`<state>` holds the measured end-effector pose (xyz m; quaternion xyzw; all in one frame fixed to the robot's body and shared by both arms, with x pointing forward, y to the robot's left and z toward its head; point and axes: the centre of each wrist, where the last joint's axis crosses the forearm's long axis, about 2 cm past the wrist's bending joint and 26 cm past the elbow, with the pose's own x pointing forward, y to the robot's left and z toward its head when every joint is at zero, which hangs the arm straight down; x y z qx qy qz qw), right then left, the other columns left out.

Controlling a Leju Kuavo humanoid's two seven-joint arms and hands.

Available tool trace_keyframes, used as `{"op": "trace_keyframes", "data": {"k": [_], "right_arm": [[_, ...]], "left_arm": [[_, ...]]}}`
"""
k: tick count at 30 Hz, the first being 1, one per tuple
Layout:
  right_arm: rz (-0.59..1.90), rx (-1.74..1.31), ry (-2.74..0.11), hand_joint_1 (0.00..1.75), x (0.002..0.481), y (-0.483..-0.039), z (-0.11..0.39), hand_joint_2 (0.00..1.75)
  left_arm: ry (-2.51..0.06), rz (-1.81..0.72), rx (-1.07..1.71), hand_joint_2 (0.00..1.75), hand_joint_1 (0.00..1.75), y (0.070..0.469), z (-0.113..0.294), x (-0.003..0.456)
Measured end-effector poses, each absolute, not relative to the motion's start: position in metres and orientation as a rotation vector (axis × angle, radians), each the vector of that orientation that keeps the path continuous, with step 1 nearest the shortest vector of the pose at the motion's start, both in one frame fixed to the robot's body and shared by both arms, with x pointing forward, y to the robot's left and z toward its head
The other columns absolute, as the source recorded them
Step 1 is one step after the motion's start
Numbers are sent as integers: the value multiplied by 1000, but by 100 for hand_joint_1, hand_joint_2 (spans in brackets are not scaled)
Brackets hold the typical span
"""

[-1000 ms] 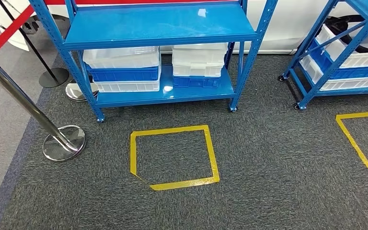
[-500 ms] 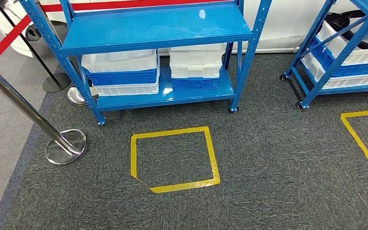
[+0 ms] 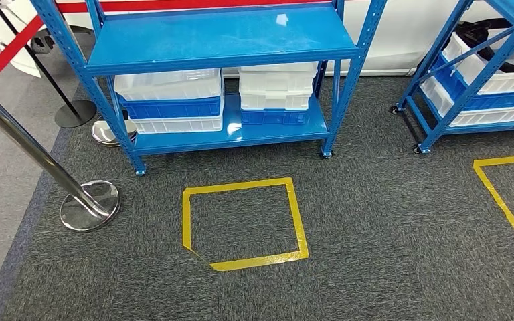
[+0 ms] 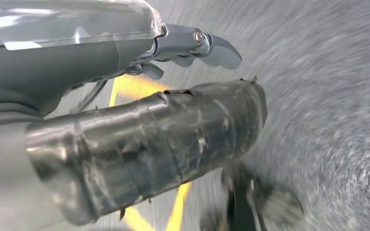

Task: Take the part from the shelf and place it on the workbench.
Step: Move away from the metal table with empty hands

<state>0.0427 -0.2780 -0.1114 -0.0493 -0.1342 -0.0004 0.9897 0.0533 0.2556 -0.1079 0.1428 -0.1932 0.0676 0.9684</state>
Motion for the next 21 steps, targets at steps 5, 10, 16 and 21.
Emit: {"op": "trace_keyframes", "data": {"k": [5,10,16,21], "right_arm": [[-169,-96,-274,0,40,-276,-112,0],[-259,36,-567,0,37,-263,-112,0],[-370,114,-613,0,35,-236,-109,0],[-299,15,-734,0,33,-232,-109,0]], "left_arm": [[-514,-201,376,0,0,242,-104,62],[-592,-453,258,0,0,207,-101,58],[-613,-450,98,0,0,165,-94,49],[-679,-268,-111,0,0,141,-88,51]]}}
